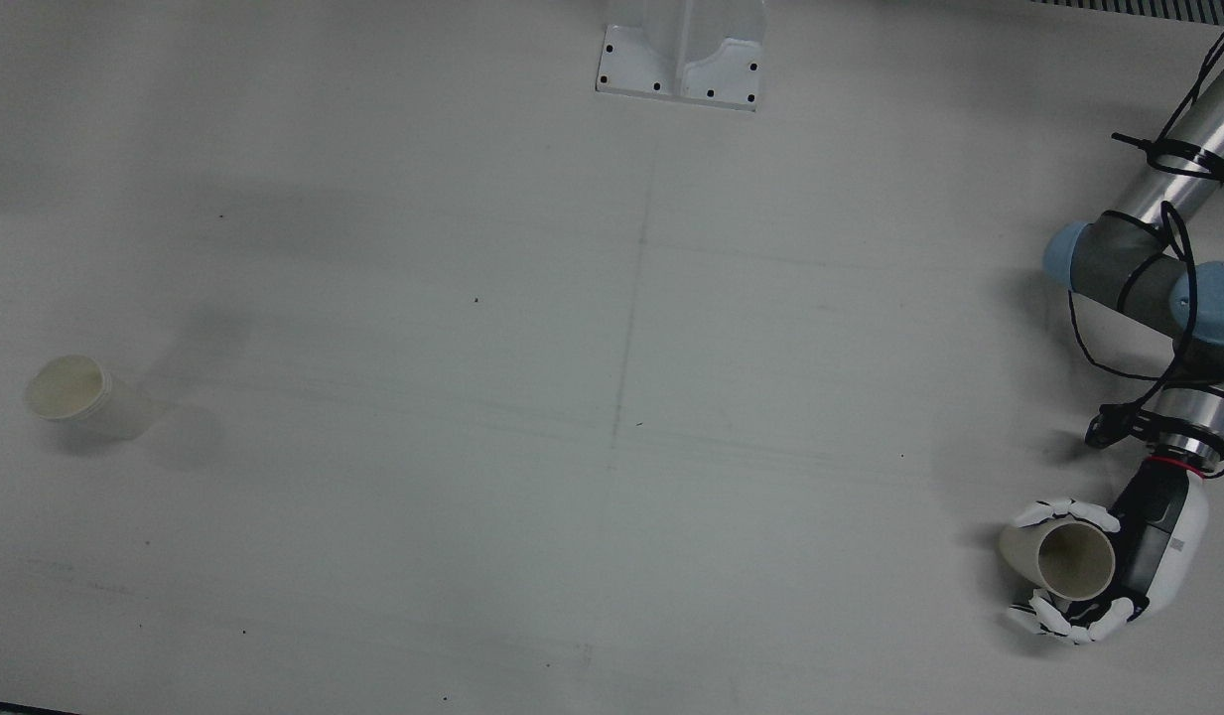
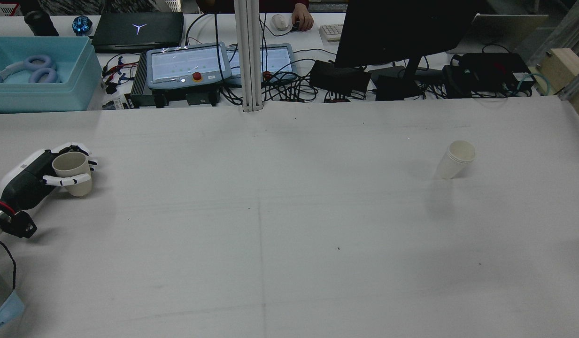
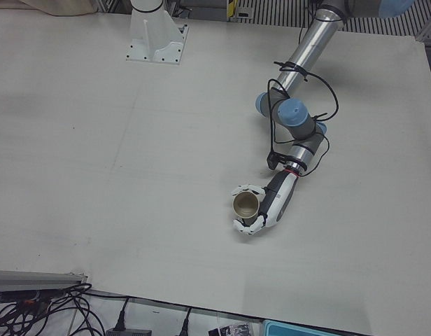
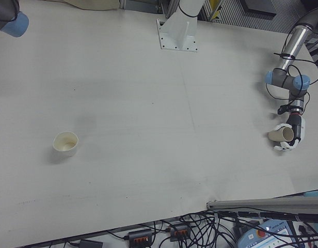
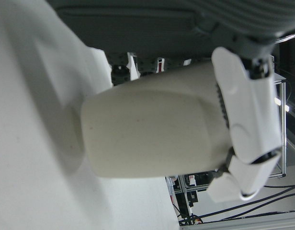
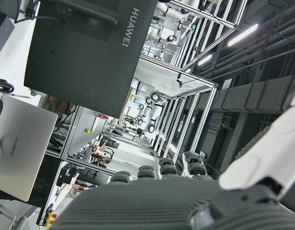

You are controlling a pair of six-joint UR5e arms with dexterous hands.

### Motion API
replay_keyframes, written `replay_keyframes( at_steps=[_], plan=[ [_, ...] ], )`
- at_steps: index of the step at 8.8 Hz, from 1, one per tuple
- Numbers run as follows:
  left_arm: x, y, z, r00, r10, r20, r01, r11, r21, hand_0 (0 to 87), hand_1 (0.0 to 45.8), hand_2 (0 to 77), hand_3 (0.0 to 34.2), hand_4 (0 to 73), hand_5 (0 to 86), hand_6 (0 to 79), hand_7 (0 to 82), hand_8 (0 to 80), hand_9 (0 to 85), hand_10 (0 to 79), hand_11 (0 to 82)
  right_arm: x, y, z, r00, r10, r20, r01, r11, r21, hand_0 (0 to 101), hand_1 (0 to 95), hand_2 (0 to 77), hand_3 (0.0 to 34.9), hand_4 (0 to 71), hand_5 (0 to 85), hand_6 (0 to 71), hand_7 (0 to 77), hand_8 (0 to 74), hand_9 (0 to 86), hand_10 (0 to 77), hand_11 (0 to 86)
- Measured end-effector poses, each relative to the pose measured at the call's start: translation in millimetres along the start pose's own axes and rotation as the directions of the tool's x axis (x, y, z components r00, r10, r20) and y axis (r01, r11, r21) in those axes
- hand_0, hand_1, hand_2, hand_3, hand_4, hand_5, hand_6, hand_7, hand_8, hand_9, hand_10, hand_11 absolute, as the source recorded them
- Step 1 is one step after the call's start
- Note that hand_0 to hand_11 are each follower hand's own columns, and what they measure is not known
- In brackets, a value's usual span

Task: Pour water
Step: 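Lift the beige cup with the left hand and raise it upward, then reach the right hand toward the stack of white paper cups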

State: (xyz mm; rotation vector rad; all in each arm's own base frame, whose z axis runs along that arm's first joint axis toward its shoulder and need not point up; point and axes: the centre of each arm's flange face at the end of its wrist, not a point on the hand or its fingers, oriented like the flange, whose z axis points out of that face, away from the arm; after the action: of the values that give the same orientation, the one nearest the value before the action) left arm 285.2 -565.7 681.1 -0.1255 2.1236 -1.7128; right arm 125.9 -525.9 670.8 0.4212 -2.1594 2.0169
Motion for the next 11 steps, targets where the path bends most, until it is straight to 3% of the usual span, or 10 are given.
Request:
replay_keyframes(
  at_steps=[1, 5, 6, 8, 10, 11],
  plan=[
    [6.8, 4.6, 1.4, 1.000, -0.020, -0.013, 0.020, 1.000, -0.007, 47.2, 24.5, 33.3, 0.0, 20.7, 46.4, 22.4, 57.3, 31.1, 32.2, 22.4, 34.4, -0.1, 0.3, 0.0, 1.000, 0.000, 0.000, 0.000, 1.000, 0.000, 32, 7.1, 15.8, 1.1, 4.9, 9.3, 3.8, 7.1, 1.6, 2.2, 0.5, 0.5],
    [61.3, 14.2, -9.9, 0.995, -0.043, -0.094, 0.040, 0.999, -0.033, 48.5, 25.1, 34.4, 0.0, 21.3, 46.9, 25.1, 55.6, 31.1, 32.2, 22.4, 34.4, 1.1, 0.6, 1.1, 1.000, -0.001, -0.003, 0.001, 1.000, 0.002, 35, 7.1, 16.9, 1.1, 6.0, 9.3, 3.8, 7.6, 1.6, 2.2, 0.5, 0.5],
    [72.5, 13.6, -15.6, 0.993, -0.044, -0.110, 0.040, 0.999, -0.034, 48.7, 25.1, 34.4, 0.0, 22.4, 43.1, 26.2, 54.5, 33.8, 32.2, 25.1, 37.6, 5.9, -0.1, 1.2, 1.000, -0.001, -0.010, 0.001, 1.000, 0.004, 35, 7.1, 16.9, 1.1, 6.0, 9.3, 3.8, 7.6, 1.6, 2.2, 0.0, 0.5],
    [96.1, 20.6, -21.1, 0.989, -0.044, -0.142, 0.038, 0.998, -0.048, 48.8, 25.1, 34.4, 0.0, 22.4, 46.9, 26.2, 55.1, 34.4, 34.4, 25.1, 37.6, 24.8, -2.4, 1.8, 0.999, 0.002, -0.041, -0.002, 1.000, 0.005, 37, 8.2, 18.0, 0.8, 6.0, 9.3, 5.4, 7.6, 1.6, 2.2, 0.5, 0.5],
    [114.6, 40.2, -22.9, 0.986, -0.047, -0.160, 0.038, 0.997, -0.061, 48.6, 25.1, 34.4, 0.0, 22.9, 48.5, 26.7, 55.6, 34.9, 35.5, 24.5, 37.1, 67.2, -0.9, 2.6, 0.995, 0.007, -0.097, -0.006, 1.000, 0.006, 39, 9.8, 18.0, 0.4, 6.0, 9.3, 5.4, 6.5, 1.6, 2.2, 0.5, 0.5],
    [119.5, 51.5, -22.3, 0.985, -0.051, -0.163, 0.041, 0.997, -0.065, 48.6, 25.1, 34.4, 0.0, 22.9, 48.5, 26.7, 55.6, 34.9, 36.0, 24.5, 36.5, 94.1, 1.7, 1.5, 0.992, 0.008, -0.123, -0.007, 1.000, 0.003, 40, 9.8, 18.0, 0.5, 3.3, 7.6, 3.3, 1.6, 1.6, 2.2, 0.0, 3.3]
  ],
)
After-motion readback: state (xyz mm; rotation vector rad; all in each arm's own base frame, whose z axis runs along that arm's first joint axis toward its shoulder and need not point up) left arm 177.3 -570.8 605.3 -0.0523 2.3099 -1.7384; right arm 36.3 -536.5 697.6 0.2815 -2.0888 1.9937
